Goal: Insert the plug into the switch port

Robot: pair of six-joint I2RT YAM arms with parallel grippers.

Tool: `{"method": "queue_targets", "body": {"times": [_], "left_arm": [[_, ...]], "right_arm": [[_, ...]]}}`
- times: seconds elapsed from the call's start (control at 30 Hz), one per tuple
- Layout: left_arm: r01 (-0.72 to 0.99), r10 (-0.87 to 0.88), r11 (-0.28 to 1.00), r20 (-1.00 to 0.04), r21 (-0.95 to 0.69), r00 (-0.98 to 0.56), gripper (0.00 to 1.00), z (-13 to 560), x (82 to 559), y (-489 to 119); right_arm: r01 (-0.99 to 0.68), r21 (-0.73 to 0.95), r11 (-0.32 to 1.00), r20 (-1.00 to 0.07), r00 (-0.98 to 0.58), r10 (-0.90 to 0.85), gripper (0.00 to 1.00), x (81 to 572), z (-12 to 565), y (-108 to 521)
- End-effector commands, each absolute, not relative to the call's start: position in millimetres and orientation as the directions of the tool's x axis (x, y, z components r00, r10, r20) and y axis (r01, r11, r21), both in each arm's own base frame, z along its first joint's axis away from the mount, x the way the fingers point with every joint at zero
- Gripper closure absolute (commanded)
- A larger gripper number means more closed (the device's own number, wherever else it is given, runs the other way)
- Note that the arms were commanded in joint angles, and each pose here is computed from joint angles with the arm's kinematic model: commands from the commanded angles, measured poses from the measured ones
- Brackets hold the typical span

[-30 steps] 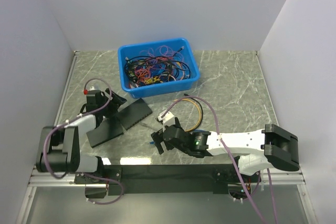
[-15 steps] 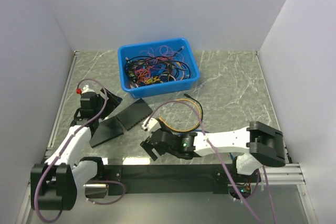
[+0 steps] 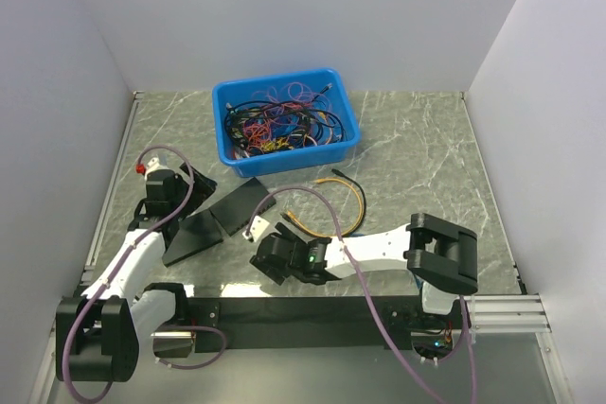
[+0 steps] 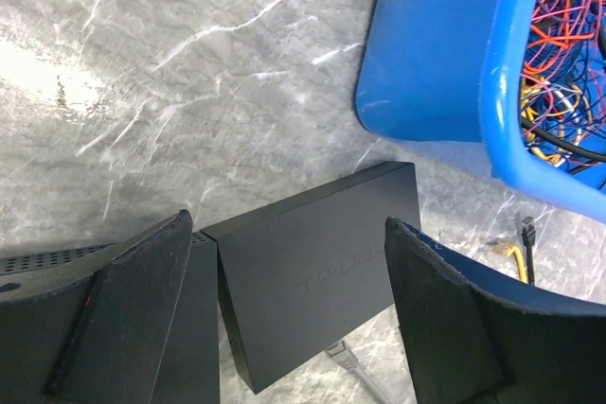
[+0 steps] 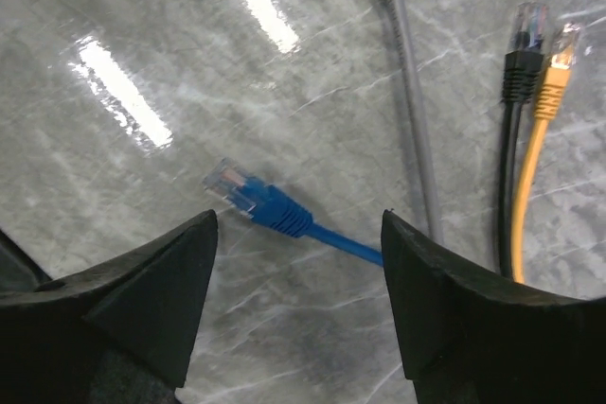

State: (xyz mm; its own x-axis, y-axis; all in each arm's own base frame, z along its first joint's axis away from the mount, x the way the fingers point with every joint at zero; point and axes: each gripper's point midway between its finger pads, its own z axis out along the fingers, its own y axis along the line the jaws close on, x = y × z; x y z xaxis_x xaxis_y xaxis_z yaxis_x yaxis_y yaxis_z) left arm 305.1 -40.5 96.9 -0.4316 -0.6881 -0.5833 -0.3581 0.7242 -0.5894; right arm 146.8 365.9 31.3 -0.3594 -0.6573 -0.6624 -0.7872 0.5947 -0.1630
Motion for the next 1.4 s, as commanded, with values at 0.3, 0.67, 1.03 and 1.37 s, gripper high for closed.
{"method": "queue_targets", "body": {"times": [0.3, 0.67, 1.03, 1.37], "left_arm": [[-0.341, -0.667, 0.744, -0.618, -0.574, -0.417, 0.12, 99, 307, -37], [-0.337, -0.667, 0.744, -0.619, -0.576, -0.415, 0.12, 100, 307, -37], [-0.294, -0.676, 0.735, -0.623, -0.612, -0.393, 0.12, 121, 307, -42], [-0.209, -0.670, 0.735, -0.644, -0.645, -0.371, 0.11, 145, 301, -51]], "right_arm": [[-0.803, -0.089, 0.589, -0.710, -0.363, -0.603, 0.46, 159, 36, 384], [-0.833, -0.016, 0.554, -0.715, -0.377, -0.588, 0.84, 147, 34, 395], [-0.823, 0.054, 0.566, -0.780, -0.389, -0.491, 1.00, 146, 70, 400], [-0.832, 0.153, 0.533, -0.854, -0.383, -0.352, 1.00, 138, 138, 400]]}}
